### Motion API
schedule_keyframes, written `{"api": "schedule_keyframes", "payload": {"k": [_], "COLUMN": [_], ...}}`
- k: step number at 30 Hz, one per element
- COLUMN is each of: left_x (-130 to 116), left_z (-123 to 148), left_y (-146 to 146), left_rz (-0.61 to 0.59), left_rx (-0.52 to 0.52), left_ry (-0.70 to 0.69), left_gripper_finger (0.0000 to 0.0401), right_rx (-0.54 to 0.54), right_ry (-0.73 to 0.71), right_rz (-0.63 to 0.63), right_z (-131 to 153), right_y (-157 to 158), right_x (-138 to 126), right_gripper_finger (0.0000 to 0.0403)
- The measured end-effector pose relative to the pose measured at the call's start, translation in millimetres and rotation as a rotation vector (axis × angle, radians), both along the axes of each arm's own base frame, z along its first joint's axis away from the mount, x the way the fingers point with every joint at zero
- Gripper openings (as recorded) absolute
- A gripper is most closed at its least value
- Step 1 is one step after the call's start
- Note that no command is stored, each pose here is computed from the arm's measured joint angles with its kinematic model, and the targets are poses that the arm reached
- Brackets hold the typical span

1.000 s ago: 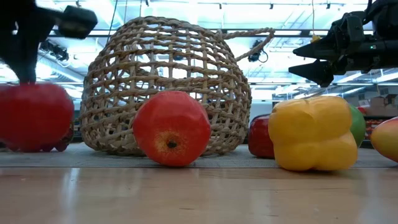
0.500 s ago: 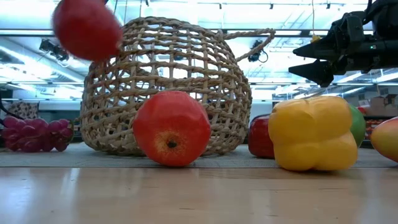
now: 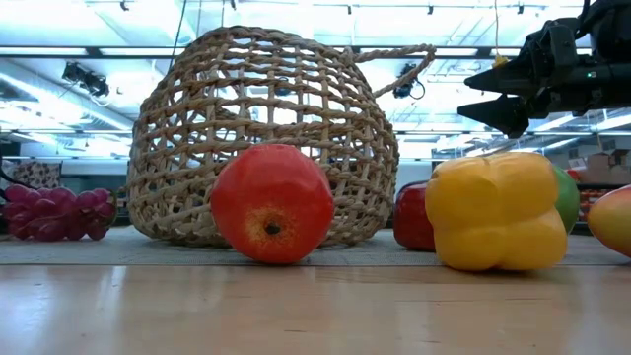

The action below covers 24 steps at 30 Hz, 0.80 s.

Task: Build produce basket
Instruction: Put the red apple into the brown basket

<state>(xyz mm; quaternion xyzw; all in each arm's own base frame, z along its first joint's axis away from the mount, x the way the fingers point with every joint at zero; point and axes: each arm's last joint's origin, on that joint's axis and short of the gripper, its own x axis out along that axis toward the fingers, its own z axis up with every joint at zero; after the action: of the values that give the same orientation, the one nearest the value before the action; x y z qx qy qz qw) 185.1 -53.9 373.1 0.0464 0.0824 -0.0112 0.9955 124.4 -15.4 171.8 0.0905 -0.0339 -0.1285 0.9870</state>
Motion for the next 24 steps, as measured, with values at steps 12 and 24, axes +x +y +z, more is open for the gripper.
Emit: {"api": "schedule_keyframes", "payload": {"k": [12, 24], "left_x": [12, 25], "left_z": [20, 21], "left_y": [32, 66], "left_rz": [0.176, 0.286], "left_rx": [-0.134, -0.123], "left_ry": [-0.227, -0.281], "left_gripper_finger": [0.0008, 0.0009], "right_rx": [0.000, 0.000], "right_ry": [0.000, 0.000], "right_rz": [0.000, 0.000], "right_z": [0, 0], "right_y": [0, 0], "right_x": [0, 0], "right_gripper_finger": [0.0348, 0.0348]}}
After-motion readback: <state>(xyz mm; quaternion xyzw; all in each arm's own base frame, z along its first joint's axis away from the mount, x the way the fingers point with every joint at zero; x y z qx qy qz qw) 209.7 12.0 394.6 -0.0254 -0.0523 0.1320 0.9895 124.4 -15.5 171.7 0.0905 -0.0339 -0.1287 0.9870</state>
